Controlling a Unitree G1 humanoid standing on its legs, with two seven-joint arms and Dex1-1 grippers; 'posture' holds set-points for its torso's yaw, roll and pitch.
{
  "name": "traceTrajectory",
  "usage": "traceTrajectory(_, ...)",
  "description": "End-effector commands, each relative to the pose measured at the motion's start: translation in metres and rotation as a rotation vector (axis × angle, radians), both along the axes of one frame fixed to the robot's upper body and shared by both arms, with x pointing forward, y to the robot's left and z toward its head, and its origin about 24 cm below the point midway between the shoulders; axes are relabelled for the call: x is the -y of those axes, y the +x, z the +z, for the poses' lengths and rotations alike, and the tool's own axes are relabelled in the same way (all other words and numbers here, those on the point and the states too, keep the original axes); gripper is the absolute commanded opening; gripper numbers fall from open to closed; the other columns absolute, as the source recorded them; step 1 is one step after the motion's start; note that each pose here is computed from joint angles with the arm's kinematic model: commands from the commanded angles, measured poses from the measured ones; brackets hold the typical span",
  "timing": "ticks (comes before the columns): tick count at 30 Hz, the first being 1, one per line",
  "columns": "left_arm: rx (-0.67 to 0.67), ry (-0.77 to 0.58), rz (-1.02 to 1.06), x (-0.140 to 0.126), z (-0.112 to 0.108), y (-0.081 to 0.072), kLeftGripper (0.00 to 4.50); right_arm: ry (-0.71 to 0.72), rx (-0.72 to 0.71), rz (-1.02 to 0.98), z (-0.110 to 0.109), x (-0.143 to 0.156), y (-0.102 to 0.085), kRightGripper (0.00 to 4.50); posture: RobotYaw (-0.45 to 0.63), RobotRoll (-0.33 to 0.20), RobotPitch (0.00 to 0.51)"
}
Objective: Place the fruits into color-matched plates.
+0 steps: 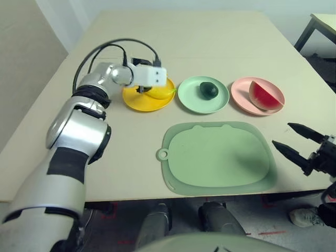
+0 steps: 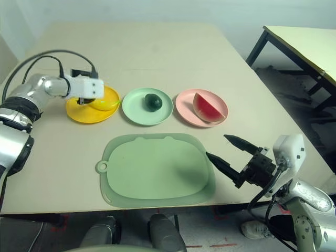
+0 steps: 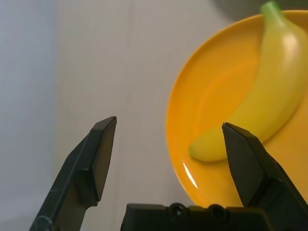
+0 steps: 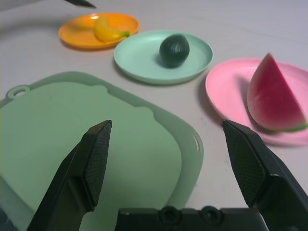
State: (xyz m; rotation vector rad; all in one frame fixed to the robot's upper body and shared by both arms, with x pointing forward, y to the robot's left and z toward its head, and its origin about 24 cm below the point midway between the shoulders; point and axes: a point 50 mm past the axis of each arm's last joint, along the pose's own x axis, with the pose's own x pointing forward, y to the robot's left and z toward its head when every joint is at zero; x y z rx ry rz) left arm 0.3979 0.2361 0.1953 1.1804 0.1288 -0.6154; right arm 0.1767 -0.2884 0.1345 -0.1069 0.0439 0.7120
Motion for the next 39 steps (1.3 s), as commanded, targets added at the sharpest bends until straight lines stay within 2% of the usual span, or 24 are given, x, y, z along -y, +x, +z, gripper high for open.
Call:
traceTrajectory(1, -0.039, -0.314, 0.028, -0.02, -0.007, -0.011, 4.47, -0.013, 0.024, -0.016, 0.006, 0.005, 0.001, 4.5, -0.18, 0.0, 0.108)
traceTrajectory(4, -0.02, -0.595, 0.046, -0.033, -0.009, -0.022, 4.47, -0.001, 0.031, -0.096, 0.008, 0.019, 0.005, 4.5, -0.15, 0.0, 0.108)
traceTrajectory(8, 0.062, -0.839, 0.085, -0.043, -0.022, -0.047, 4.47, 0.04, 0.015, -0.301, -0.002, 0.052, 0.009, 4.5, -0.11, 0.0, 0.112)
traceTrajectory(15, 0.147, -1.073, 0.277, -0.043, -0.058, -0.097, 4.47, 0.04, -0.019, -0.535, -0.039, 0.092, 0.012, 4.5, -0.08, 0.0, 0.117)
traceTrajectory(21, 0.116, -1.092, 0.377, -0.032, -0.088, -0.123, 4.47, 0.02, -0.001, -0.665, -0.048, 0.12, 0.024, 4.5, -0.05, 0.0, 0.118)
traceTrajectory(25, 0.07, -1.055, 0.45, -0.033, -0.1, -0.131, 4.47, 0.015, 0.012, -0.707, -0.046, 0.13, 0.035, 4.5, -0.02, 0.0, 0.126)
traceTrajectory(28, 0.039, -0.991, 0.478, -0.032, -0.106, -0.132, 4.47, 0.02, 0.023, -0.724, -0.043, 0.133, 0.043, 4.5, 0.03, 0.0, 0.146)
traceTrajectory(31, 0.023, -0.935, 0.469, -0.024, -0.11, -0.132, 4.47, 0.02, 0.016, -0.734, -0.046, 0.134, 0.047, 4.5, 0.04, 0.0, 0.136)
traceTrajectory(36, 0.009, -0.937, 0.497, -0.025, -0.114, -0.134, 4.47, 0.021, 0.018, -0.727, -0.051, 0.132, 0.046, 4.5, 0.02, 0.0, 0.14)
traceTrajectory(39, 0.005, -0.937, 0.501, -0.026, -0.114, -0.131, 4.47, 0.017, 0.009, -0.72, -0.055, 0.13, 0.043, 4.5, 0.01, 0.0, 0.146)
